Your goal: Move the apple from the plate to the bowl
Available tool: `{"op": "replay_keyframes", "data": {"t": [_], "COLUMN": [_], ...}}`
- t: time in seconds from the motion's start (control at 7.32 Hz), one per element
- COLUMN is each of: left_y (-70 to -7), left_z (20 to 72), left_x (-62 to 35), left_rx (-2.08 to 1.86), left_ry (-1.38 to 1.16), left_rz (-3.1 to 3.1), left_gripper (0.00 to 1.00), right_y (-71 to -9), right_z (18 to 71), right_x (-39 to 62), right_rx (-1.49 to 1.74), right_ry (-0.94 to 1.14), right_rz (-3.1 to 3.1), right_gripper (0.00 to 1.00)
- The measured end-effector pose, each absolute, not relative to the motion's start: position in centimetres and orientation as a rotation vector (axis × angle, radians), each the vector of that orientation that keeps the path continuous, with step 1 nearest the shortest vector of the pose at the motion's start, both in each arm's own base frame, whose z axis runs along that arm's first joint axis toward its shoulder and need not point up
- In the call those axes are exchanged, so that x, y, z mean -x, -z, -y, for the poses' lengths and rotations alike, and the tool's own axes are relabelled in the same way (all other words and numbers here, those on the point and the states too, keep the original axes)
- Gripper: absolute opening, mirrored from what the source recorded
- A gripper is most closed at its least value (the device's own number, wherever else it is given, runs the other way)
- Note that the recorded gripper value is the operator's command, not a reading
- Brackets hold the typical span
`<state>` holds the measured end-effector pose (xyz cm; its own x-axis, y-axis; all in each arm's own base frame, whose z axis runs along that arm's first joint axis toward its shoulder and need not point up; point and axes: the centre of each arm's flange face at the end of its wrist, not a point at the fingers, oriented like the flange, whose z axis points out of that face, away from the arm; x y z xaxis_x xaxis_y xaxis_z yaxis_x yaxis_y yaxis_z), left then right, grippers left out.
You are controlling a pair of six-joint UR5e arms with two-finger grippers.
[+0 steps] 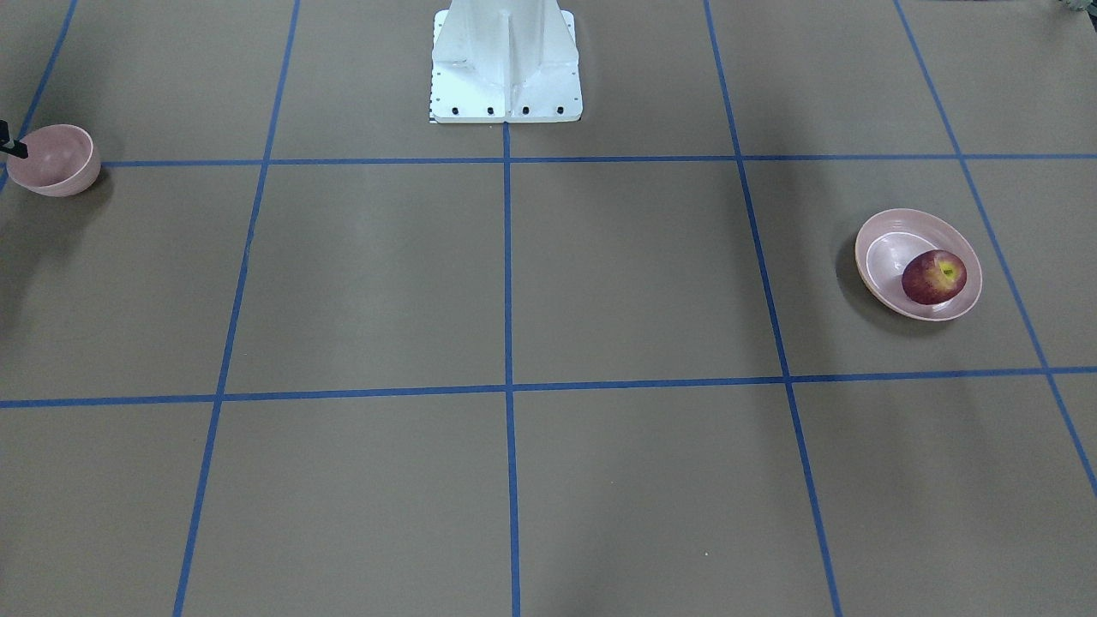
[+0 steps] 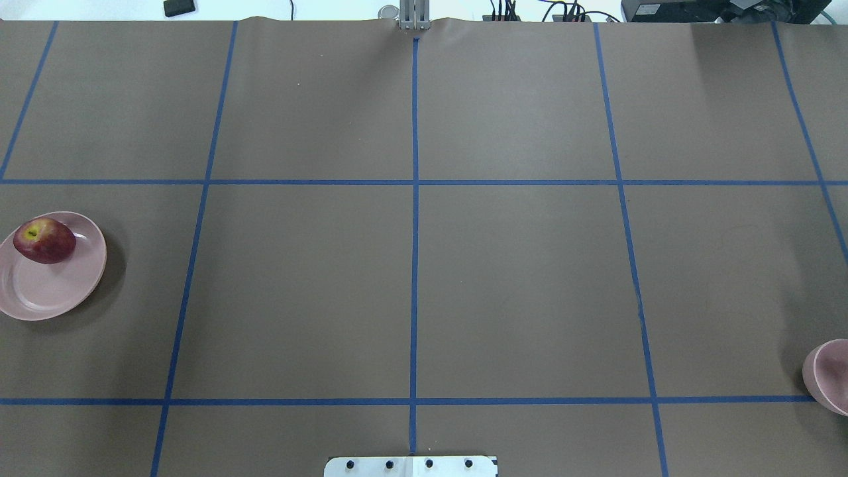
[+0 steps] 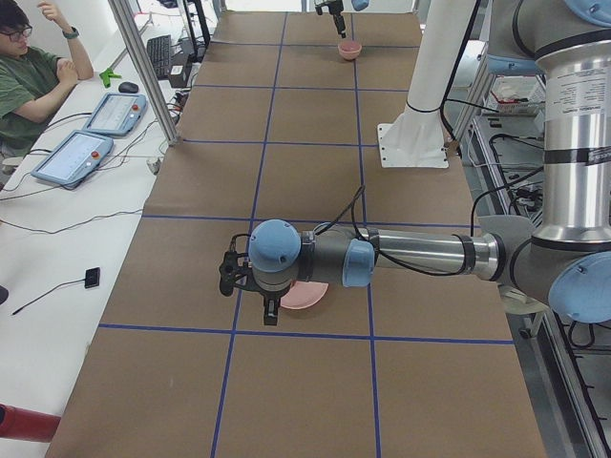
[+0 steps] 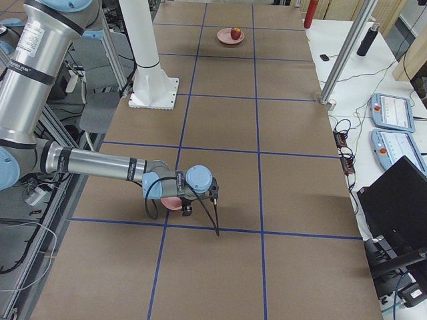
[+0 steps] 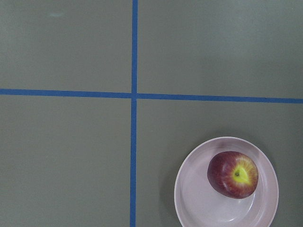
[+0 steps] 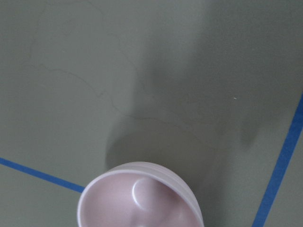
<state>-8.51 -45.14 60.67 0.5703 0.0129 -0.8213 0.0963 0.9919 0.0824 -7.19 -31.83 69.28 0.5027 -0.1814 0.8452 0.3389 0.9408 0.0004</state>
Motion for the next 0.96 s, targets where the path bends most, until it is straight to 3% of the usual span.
{"op": "replay_keyframes", "data": {"t": [0.41,0.82,0.96], "left_y": [-59.7,-58.9,-58.8], "left_z": [45.1,45.2,45.1], "left_x": [8.5,8.6,8.6], "left_rx": [-0.144,-0.16,-0.161], "left_ry": [0.039,0.033,0.032], "left_rz": [-0.962,-0.96,-0.96], "left_gripper": [0.98,0.98,0.98], "right_y": [-71.6,-72.2,-72.5], "right_z": [32.7,31.8,31.1], "right_x": [9.4,9.3,9.0], "right_rx": [0.165,0.169,0.168], "right_ry": [0.382,0.392,0.396], "right_rz": [0.98,0.985,0.986], "right_gripper": [0.95,0.05,0.0]}}
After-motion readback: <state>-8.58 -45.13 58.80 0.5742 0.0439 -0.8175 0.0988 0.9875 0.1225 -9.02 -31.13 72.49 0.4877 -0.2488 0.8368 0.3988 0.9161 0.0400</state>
